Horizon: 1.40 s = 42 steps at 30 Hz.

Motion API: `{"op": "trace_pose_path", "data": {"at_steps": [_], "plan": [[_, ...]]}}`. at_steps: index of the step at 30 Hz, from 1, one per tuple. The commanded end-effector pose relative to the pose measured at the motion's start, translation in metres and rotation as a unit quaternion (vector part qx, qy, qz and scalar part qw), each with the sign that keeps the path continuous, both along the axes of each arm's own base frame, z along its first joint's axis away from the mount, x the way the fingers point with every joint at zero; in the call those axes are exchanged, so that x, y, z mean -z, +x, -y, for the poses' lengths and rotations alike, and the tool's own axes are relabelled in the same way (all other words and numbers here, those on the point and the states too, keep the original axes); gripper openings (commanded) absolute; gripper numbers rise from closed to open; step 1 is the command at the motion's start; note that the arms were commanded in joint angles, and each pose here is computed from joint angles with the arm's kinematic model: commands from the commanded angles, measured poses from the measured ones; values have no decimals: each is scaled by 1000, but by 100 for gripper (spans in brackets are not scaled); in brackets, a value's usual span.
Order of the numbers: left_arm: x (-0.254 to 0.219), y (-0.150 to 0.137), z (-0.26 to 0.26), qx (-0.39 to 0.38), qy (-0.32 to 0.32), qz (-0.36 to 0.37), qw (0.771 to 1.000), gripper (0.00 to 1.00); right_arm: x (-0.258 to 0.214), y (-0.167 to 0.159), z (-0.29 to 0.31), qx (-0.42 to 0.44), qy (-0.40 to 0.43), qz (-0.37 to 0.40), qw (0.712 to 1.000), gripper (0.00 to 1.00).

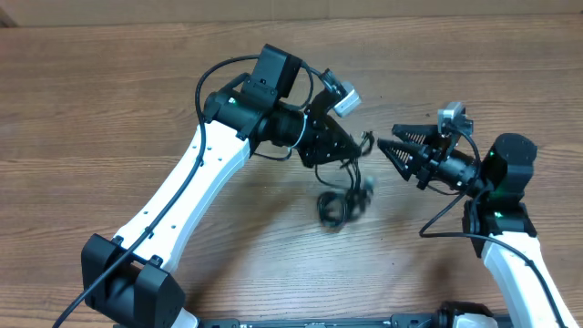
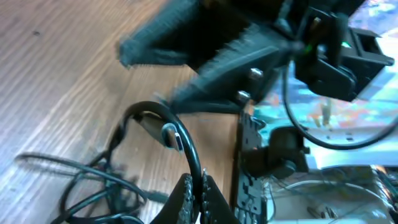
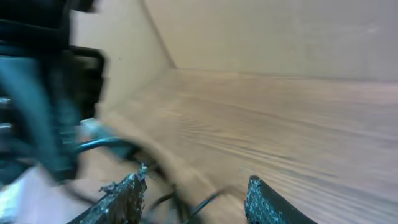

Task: Untangle cables

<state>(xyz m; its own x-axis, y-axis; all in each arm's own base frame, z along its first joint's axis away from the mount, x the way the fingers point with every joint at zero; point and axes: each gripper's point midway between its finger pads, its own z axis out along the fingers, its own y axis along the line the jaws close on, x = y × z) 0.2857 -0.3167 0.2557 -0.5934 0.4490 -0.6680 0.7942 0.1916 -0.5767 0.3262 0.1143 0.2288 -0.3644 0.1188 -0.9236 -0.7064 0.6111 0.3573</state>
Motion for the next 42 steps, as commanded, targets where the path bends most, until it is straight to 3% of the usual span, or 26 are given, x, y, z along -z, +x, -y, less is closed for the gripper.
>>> {"op": "trace_pose_path", "data": {"at_steps": [1, 10, 15, 19, 23, 28, 31, 35, 37, 42], "plan": [[-9, -13, 3, 45, -39, 4, 998, 4, -2, 15, 11, 37, -55, 57, 996, 52], [-18, -4, 8, 39, -59, 23, 997, 4, 3, 11, 9, 26, -56, 48, 997, 54], [-22, 3, 10, 35, -66, 36, 997, 4, -1, -8, -7, -49, -60, 84, 993, 56], [-22, 2, 10, 35, -66, 36, 997, 4, -2, -8, -7, -49, -61, 88, 993, 63], [-22, -1, 13, 34, -64, 23, 997, 4, -13, -6, -7, -51, -64, 122, 989, 64], [-22, -10, 21, 48, -66, 24, 996, 4, -17, -5, -7, -50, -66, 136, 987, 50], [-22, -13, 24, 53, -66, 24, 996, 4, -17, -5, -7, -50, -66, 136, 987, 31], [-23, -16, 27, 58, -67, 26, 996, 4, -16, -11, -11, -71, -61, 138, 986, 18], [-23, -16, 27, 58, -66, 26, 996, 4, -14, -14, -13, -83, -56, 131, 986, 5], [-15, -5, 23, 27, -40, 26, 999, 4, -4, -23, -18, -109, -40, 94, 989, 4]]}}
